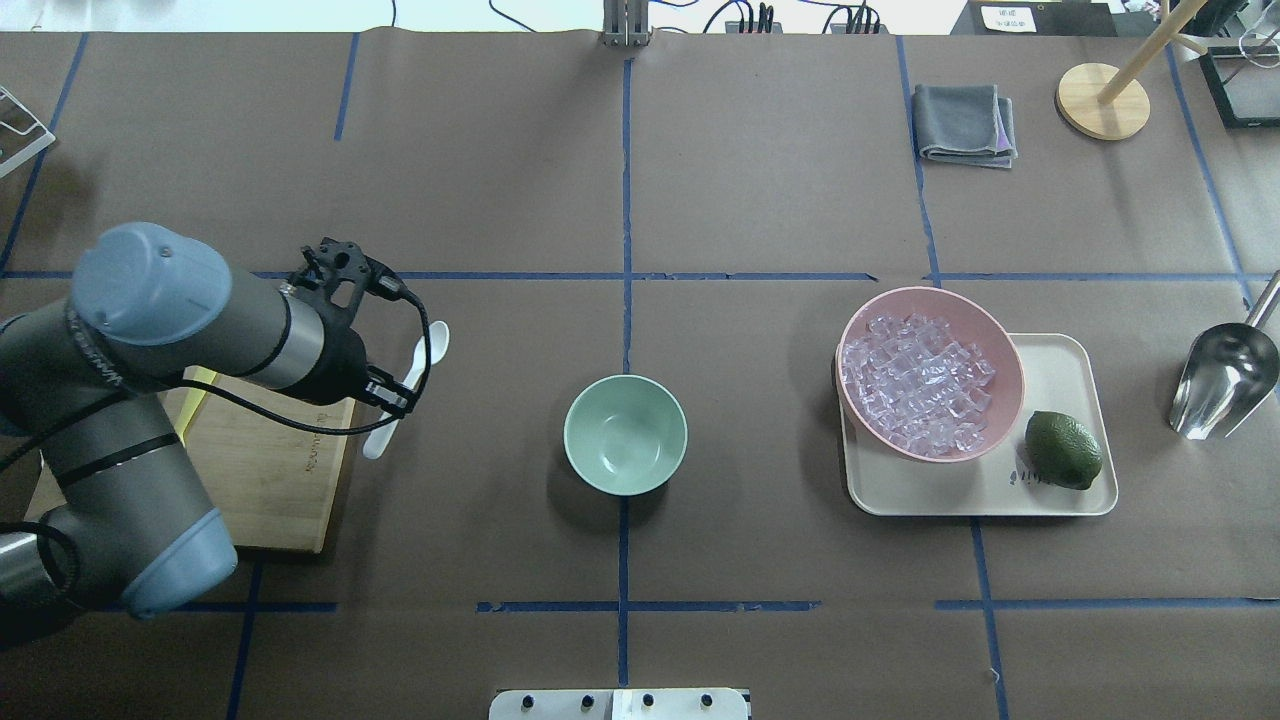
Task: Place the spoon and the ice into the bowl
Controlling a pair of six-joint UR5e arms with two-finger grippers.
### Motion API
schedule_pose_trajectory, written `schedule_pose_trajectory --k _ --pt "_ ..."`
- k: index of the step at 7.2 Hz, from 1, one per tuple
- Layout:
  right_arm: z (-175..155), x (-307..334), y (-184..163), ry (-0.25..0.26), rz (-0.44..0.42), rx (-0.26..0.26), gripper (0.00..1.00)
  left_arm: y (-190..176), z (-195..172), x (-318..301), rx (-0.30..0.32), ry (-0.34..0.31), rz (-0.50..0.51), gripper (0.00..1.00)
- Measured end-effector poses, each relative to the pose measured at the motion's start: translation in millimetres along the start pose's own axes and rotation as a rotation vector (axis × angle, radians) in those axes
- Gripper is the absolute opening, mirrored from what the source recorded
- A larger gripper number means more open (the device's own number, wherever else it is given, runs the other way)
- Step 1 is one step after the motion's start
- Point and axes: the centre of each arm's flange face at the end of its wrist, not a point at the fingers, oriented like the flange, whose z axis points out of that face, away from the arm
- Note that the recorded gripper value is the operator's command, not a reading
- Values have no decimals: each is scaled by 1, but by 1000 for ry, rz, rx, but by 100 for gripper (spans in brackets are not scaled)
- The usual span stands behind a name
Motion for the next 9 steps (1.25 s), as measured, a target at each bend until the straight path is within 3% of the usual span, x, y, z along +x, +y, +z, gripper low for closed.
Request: schedule_pose_trajectory --k 3,5,7,8,9 --pt "0 -1 0 -12 0 1 100 -40 5 96 -60 26 156 5" --pt "1 -2 1 -23 1 2 100 -69 24 129 -76 31 179 15" --pt "1 -2 1 -26 2 1 100 -79 42 148 -100 33 185 44" --pt "1 -2 1 -26 2 1 100 -77 49 153 -111 35 188 73" --pt "1 -2 1 -26 2 1 100 -72 54 157 -122 37 192 84"
